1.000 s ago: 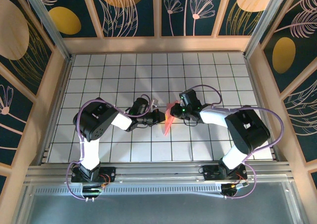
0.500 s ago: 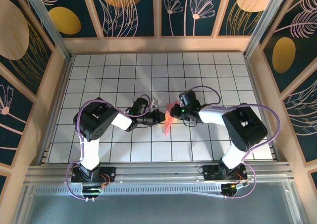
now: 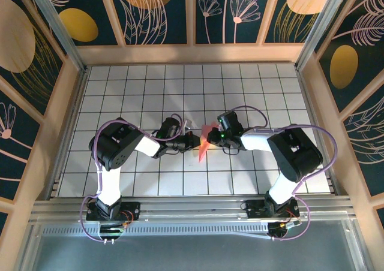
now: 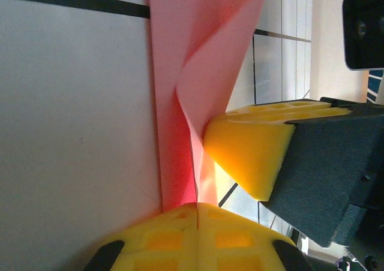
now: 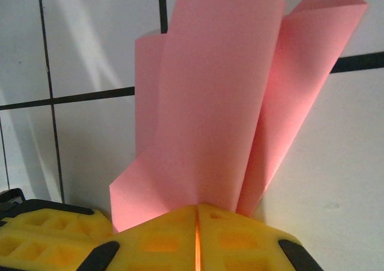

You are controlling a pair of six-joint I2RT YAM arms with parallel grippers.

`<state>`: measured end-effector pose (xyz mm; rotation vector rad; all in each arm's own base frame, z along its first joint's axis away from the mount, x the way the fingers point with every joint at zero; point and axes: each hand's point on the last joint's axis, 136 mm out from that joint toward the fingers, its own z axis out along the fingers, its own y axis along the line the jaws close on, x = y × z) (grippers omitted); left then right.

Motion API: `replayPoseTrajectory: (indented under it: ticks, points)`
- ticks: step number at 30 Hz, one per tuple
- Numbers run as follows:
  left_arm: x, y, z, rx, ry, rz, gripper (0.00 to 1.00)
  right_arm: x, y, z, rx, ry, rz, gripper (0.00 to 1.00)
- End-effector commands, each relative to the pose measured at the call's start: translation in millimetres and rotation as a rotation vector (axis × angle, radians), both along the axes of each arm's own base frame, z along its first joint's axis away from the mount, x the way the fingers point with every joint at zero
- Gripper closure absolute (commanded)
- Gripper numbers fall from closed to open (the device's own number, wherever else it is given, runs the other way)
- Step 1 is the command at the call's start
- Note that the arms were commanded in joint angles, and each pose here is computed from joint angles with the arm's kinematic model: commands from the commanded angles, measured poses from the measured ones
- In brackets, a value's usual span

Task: Fold a paper plane with a square sheet of paper (fold left side to right side)
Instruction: Fold the wing for the fifth time at the center of the table.

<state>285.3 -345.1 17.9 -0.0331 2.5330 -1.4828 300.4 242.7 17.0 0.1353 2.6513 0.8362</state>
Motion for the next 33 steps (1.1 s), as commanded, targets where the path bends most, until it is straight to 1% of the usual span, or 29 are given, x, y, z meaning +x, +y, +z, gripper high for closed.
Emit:
replayPoseTrajectory:
  ticks: [1,6,8,13,17,19,21,24,27,31,33]
  points:
    - [-13.6,38.8,-75.9,0.240,0.146,0.089,1.00,-9.5,-11.3,-21.8,-0.032,0.056,-0.019,0.91]
    - [-13.2,34.8,-71.0,0.216,0.135,0.075,1.00,-21.7,-18.6,-35.5,-0.046,0.093,-0.029,0.97]
    - [-10.9,31.4,-61.0,0.191,0.113,0.068,0.99,-28.5,-22.0,-40.1,-0.047,0.107,-0.035,1.00]
    - [-3.7,26.8,-27.1,0.164,0.047,0.058,0.81,-41.5,-30.5,-49.1,-0.052,0.131,-0.047,1.00]
    - [3.5,29.7,4.3,0.193,-0.013,0.063,0.77,-44.6,-32.4,-50.6,-0.049,0.132,-0.052,1.00]
    - [4.2,33.2,19.2,0.210,-0.034,0.064,0.78,-44.3,-31.4,-49.9,-0.042,0.128,-0.050,1.00]
    - [0.6,34.9,31.1,0.217,-0.045,0.054,0.84,-43.3,-29.7,-48.1,-0.033,0.122,-0.048,1.00]
    - [-12.3,31.2,46.3,0.174,-0.031,0.013,0.91,-43.1,-28.5,-47.9,-0.031,0.119,-0.045,1.00]
    - [-30.1,18.9,48.8,0.133,0.015,-0.049,0.97,-43.8,-28.5,-49.5,-0.032,0.122,-0.042,1.00]
    - [-47.2,-6.6,54.5,0.090,0.032,-0.119,0.98,-43.9,-27.2,-49.7,-0.028,0.122,-0.038,1.00]
    - [-50.6,-15.8,45.8,0.096,0.047,-0.136,0.99,-44.0,-26.1,-49.6,-0.027,0.123,-0.035,1.00]
